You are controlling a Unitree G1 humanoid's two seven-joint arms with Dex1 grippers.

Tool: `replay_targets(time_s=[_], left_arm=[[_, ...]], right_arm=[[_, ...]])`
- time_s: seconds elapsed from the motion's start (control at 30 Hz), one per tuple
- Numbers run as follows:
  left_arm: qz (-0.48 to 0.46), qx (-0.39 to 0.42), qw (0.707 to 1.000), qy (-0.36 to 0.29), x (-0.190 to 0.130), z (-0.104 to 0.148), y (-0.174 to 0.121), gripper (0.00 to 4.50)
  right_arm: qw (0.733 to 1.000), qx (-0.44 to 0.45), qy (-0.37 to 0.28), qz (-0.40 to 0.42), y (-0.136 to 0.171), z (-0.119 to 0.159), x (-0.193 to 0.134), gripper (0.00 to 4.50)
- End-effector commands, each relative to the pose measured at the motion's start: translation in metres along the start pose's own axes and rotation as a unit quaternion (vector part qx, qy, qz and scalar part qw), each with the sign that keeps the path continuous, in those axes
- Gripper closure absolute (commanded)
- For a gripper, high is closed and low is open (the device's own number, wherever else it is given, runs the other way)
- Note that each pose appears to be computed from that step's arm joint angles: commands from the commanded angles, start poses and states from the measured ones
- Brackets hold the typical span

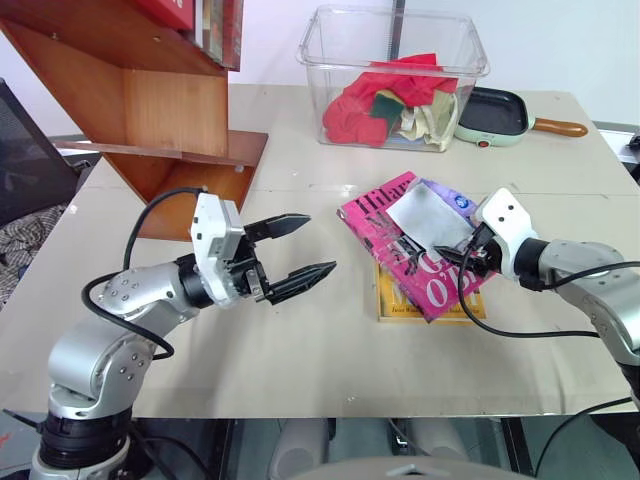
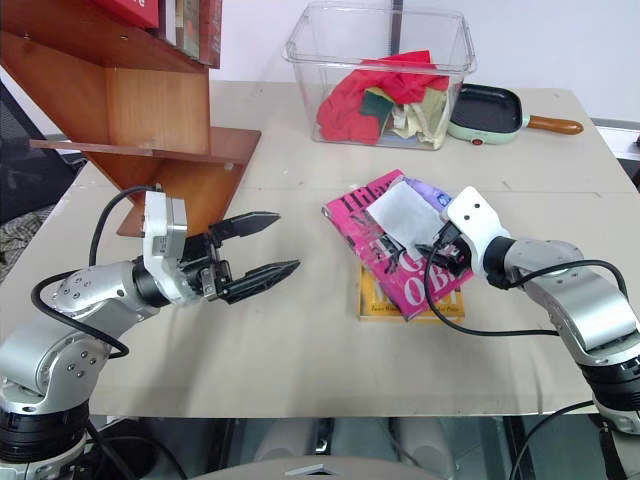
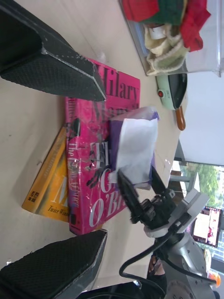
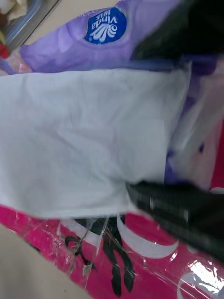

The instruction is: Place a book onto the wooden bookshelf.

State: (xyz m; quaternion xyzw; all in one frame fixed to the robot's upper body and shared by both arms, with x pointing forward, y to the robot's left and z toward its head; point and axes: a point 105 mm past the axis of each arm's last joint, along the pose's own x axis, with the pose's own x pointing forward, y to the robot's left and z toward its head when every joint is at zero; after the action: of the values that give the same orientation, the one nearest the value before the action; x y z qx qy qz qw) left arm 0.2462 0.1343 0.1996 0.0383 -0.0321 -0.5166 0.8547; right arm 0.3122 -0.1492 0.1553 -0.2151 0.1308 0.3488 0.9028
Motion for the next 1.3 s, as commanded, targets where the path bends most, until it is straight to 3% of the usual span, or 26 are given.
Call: replay_targets(time_s=[0.03,0.13,0.17,0.23,0.33,0.4,0.53,0.73,0.87,0.9,1.0,1.07,1.3], left_arm=[[-0.008,0.023,1.000,-0.014,0.001,0.008,-0.007,0.00],[-0.008,0.023,1.000,-0.016,0.003,0.009,-0.008,0.00],[-0.009,0.024,1.000,-0.017,0.004,0.010,-0.008,0.00],[-0.010,0.023,0.999,-0.019,0.005,0.011,-0.009,0.00],[-0.026,0.012,0.999,-0.022,0.007,0.011,-0.015,0.00],[-0.042,0.004,0.999,-0.023,0.008,0.011,-0.020,0.00],[-0.079,-0.002,0.996,-0.030,0.015,0.014,-0.029,0.00],[-0.117,0.002,0.992,-0.038,0.022,0.018,-0.034,0.00],[-0.095,-0.002,0.995,-0.033,0.022,0.012,-0.026,0.00],[-0.072,-0.013,0.997,-0.029,0.020,0.007,-0.020,0.00],[-0.002,-0.060,0.998,-0.002,0.012,-0.015,-0.003,0.00],[0.024,-0.102,0.994,0.024,0.007,-0.030,0.004,0.00],[0.071,-0.308,0.944,0.101,0.009,-0.069,0.022,0.00]], right_arm=[[1.000,0.013,-0.012,0.002,-0.002,0.007,-0.008,3.16],[0.998,0.044,-0.048,-0.024,-0.015,0.019,-0.024,4.29],[0.995,0.052,-0.063,-0.054,-0.028,0.021,-0.035,4.48],[0.985,0.073,-0.072,-0.138,-0.061,0.016,-0.062,4.48],[0.962,0.089,-0.024,-0.256,-0.101,-0.015,-0.101,4.48],[0.954,0.085,0.005,-0.286,-0.111,-0.032,-0.110,4.48],[0.958,0.111,0.039,-0.261,-0.117,-0.066,-0.093,4.48],[0.952,0.124,0.099,-0.264,-0.122,-0.108,-0.091,1.87],[0.965,0.085,0.050,-0.243,-0.113,-0.089,-0.110,0.23],[0.973,0.072,0.012,-0.219,-0.103,-0.076,-0.114,0.03],[0.986,0.038,-0.107,-0.125,-0.064,-0.040,-0.128,0.03],[0.985,0.011,-0.154,-0.076,-0.041,-0.026,-0.138,0.03],[0.985,0.010,-0.157,0.076,0.030,-0.011,-0.145,0.03]])
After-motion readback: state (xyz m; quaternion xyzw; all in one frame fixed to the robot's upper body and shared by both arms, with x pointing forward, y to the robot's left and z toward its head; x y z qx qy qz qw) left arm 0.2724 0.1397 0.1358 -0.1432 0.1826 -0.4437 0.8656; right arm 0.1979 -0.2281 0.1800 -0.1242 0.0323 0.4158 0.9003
